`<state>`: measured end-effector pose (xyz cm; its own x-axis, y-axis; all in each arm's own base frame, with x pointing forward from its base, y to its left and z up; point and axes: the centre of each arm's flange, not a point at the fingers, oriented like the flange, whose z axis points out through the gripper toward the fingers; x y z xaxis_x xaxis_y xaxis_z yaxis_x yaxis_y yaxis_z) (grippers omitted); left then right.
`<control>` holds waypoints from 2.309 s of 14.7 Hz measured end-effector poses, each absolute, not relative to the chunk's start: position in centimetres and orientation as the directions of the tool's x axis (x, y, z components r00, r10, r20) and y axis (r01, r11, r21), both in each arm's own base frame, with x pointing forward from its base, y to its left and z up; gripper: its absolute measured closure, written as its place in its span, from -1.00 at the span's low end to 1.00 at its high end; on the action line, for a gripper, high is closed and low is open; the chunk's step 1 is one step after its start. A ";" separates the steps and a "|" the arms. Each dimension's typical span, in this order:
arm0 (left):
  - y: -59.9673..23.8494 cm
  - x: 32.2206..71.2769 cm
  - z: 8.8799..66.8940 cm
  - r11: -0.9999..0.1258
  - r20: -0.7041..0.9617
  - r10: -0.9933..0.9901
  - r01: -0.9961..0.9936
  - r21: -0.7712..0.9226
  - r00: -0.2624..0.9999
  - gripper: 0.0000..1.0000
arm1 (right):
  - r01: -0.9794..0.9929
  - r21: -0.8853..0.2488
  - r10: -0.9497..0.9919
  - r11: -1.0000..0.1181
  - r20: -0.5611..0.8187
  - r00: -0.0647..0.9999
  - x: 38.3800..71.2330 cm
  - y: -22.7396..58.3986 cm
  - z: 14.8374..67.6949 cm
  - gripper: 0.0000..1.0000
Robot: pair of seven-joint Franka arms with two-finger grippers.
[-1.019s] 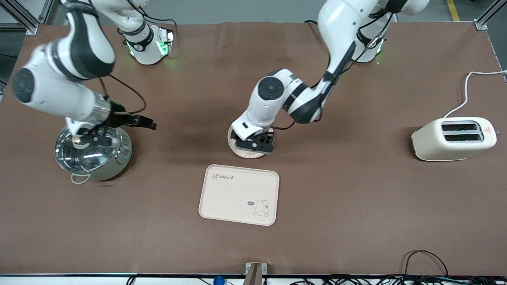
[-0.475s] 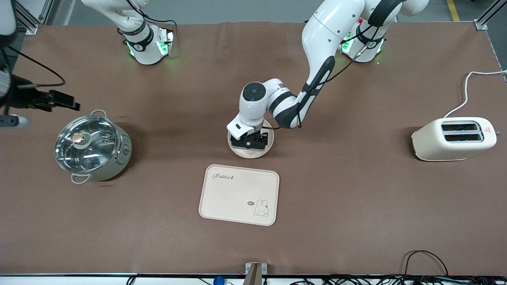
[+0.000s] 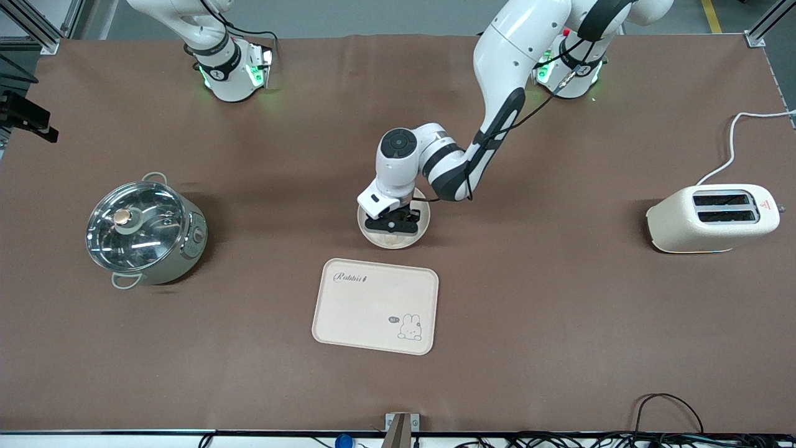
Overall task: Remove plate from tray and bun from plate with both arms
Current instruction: 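Lift the bun from the plate and carry it toward the toaster, then lower the bun onto the table beside the toaster and open the left gripper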
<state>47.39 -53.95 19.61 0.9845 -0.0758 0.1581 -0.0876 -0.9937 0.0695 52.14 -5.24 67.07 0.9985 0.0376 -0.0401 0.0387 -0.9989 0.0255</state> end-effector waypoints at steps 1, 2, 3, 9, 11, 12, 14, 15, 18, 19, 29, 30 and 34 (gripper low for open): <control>-53.1 48.3 20.7 -0.996 0.149 -0.064 -0.071 0.047 0.987 0.53 | 0.050 0.029 0.049 -0.998 -0.028 0.998 52.3 -4.7 67.2 -1.00; -51.9 49.4 22.3 -0.998 0.138 -0.056 -0.059 0.016 0.989 0.61 | 0.057 0.032 0.057 -0.998 -0.017 0.998 52.5 -4.3 67.2 -1.00; -50.1 50.9 24.6 -0.998 0.127 -0.054 -0.053 -0.017 0.990 0.67 | 0.062 0.034 0.062 -0.997 -0.006 0.998 52.8 -4.0 67.2 -1.00; -27.5 64.1 32.4 -0.994 0.047 -0.109 -0.108 -0.030 0.993 0.86 | 0.058 0.037 0.058 -0.998 0.011 0.998 54.0 -4.4 65.2 -1.00; -20.6 66.0 30.0 -0.988 0.025 -0.156 -0.155 -0.012 0.987 0.86 | 0.056 0.037 0.057 -0.998 0.012 0.998 54.0 -4.5 65.2 -1.00; -18.2 66.5 28.7 -0.985 0.024 -0.171 -0.171 0.003 0.985 0.86 | 0.056 0.037 0.057 -0.998 0.011 0.998 54.0 -4.5 65.2 -1.00; -15.5 66.6 26.2 -0.982 0.024 -0.186 -0.187 0.026 0.982 0.81 | 0.056 0.037 0.057 -0.998 0.011 0.998 54.0 -4.5 65.1 -1.00; -15.0 66.5 25.0 -0.981 0.030 -0.189 -0.190 0.033 0.981 0.71 | 0.056 0.036 0.057 -0.998 0.011 0.998 54.0 -4.5 65.1 -1.00; -14.1 65.7 21.5 -0.982 0.080 -0.177 -0.181 0.054 0.981 0.13 | 0.056 0.032 0.056 -0.998 0.010 0.998 54.0 -4.4 65.1 -1.00; -13.8 65.5 21.0 -0.983 0.085 -0.171 -0.177 0.056 0.982 -0.05 | 0.053 0.026 0.053 -0.998 0.011 0.999 54.0 -4.5 65.1 -1.00; -11.7 66.3 23.0 -0.988 0.121 -0.140 -0.147 0.054 0.983 -1.00 | -0.054 -0.036 -0.053 -0.998 -0.015 0.998 53.6 -6.2 64.2 -1.00; -11.7 66.4 23.2 -0.988 0.123 -0.140 -0.148 0.054 0.982 -1.00 | -0.046 -0.036 -0.046 -0.998 -0.016 0.999 53.8 -5.0 64.2 -1.00; -10.0 67.5 31.4 -0.993 0.081 -0.113 -0.115 0.025 0.990 -1.00 | 0.003 -0.015 0.003 -1.000 -0.006 1.000 54.0 -2.9 64.3 -1.00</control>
